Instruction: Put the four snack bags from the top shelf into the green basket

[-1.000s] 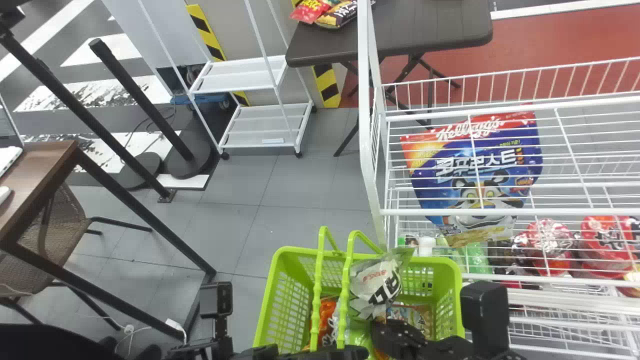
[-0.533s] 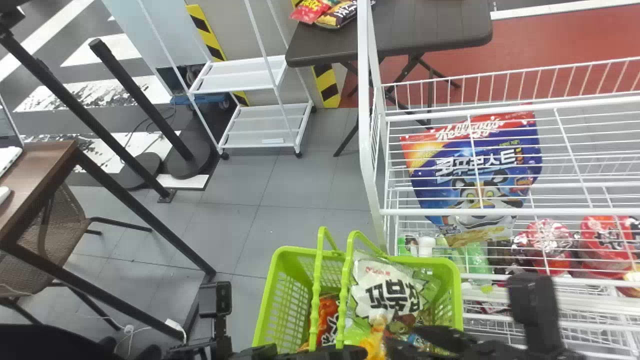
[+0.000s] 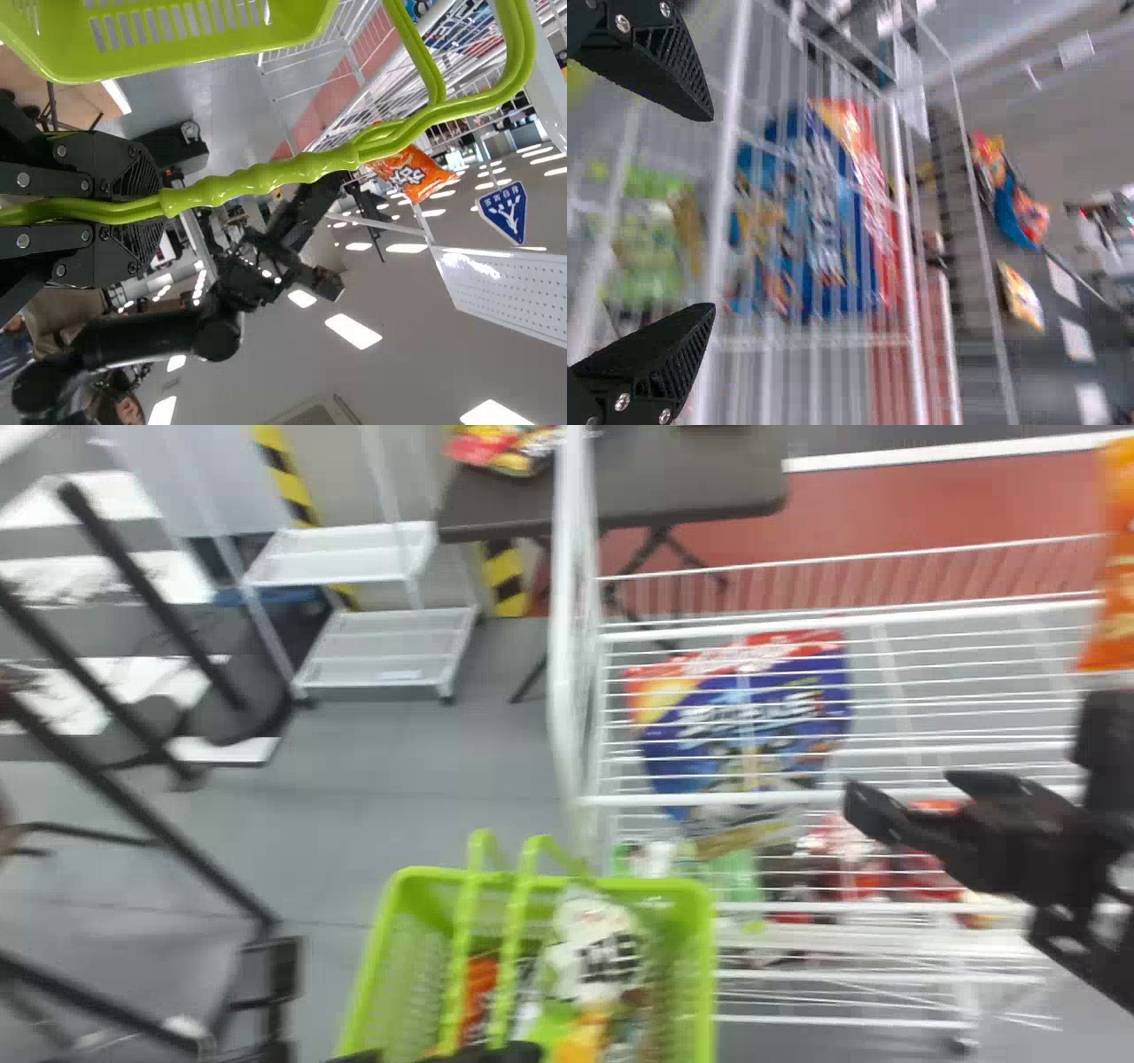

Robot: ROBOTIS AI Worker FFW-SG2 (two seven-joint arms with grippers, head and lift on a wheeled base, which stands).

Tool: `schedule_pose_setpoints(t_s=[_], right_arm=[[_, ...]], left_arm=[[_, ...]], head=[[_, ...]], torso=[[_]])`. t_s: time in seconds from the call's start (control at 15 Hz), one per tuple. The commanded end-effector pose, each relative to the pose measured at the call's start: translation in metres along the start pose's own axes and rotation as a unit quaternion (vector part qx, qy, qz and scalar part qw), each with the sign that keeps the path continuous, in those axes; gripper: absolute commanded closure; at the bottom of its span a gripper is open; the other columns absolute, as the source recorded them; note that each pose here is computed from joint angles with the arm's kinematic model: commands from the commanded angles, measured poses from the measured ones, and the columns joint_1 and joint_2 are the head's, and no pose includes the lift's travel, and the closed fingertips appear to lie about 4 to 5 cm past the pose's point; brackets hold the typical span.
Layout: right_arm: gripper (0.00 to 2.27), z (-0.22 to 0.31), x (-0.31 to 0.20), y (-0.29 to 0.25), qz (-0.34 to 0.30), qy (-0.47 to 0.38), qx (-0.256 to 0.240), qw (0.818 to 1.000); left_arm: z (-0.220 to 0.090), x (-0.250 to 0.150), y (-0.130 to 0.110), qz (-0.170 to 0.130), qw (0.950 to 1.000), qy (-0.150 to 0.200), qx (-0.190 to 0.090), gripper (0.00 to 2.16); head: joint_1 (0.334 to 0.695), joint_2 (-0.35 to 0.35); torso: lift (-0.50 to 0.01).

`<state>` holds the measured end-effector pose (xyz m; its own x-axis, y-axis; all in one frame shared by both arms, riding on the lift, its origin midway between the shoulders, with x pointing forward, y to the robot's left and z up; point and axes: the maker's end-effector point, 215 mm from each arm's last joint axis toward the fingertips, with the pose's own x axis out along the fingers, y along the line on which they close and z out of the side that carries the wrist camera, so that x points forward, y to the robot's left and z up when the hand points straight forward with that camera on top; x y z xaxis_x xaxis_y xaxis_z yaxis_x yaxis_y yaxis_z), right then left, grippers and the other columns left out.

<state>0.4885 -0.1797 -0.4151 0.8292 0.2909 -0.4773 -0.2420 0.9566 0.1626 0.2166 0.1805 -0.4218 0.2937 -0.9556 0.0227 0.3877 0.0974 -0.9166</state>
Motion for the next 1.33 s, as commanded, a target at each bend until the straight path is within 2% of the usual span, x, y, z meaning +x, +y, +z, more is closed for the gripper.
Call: schedule_pose_setpoints(t_s=[0.0, 0.13, 0.47, 0.73, 0.93, 1.13, 1.2, 1.27], right_arm=[[0.04, 0.037, 0.031, -0.056, -0.058, -0.030, -0.017, 0.998], [0.04, 0.066, 0.056, -0.099, -0.101, -0.053, -0.024, 0.993], [0.04, 0.109, 0.065, -0.203, -0.210, -0.057, -0.030, 0.976], [0.04, 0.119, 0.072, -0.246, -0.259, -0.057, -0.052, 0.963], [0.04, 0.129, 0.080, -0.268, -0.283, -0.063, -0.074, 0.954], [0.25, 0.128, 0.090, -0.277, -0.286, -0.049, -0.083, 0.953], [0.42, 0.127, 0.091, -0.275, -0.281, -0.048, -0.080, 0.955], [0.85, 0.121, 0.095, -0.269, -0.264, -0.043, -0.079, 0.960]], left_arm=[[-0.001, -0.001, -0.001, -0.005, 1.0000, -0.001, -0.003, 2.15], [-0.001, -0.001, 0.000, -0.005, 1.0000, -0.004, -0.003, 2.15], [0.000, -0.007, 0.003, 0.000, 0.9999, -0.013, -0.005, 2.15], [-0.001, -0.006, 0.003, -0.001, 0.9999, -0.013, -0.004, 2.15], [0.000, -0.007, 0.003, 0.000, 0.9999, -0.014, -0.004, 2.15], [0.000, -0.009, 0.004, 0.002, 0.9999, -0.015, -0.004, 2.15], [0.000, -0.009, 0.004, 0.002, 0.9999, -0.015, -0.004, 2.15], [0.000, -0.009, 0.004, 0.002, 0.9999, -0.015, -0.004, 2.15]], head=[[0.695, 0.034], [0.695, -0.055], [0.695, -0.166], [0.695, -0.236], [0.695, -0.261], [0.695, -0.278], [0.695, -0.278], [0.695, -0.278]], torso=[[0.000], [0.000], [0.000], [0.000], [0.000], [0.000], [0.000], [0.000]])
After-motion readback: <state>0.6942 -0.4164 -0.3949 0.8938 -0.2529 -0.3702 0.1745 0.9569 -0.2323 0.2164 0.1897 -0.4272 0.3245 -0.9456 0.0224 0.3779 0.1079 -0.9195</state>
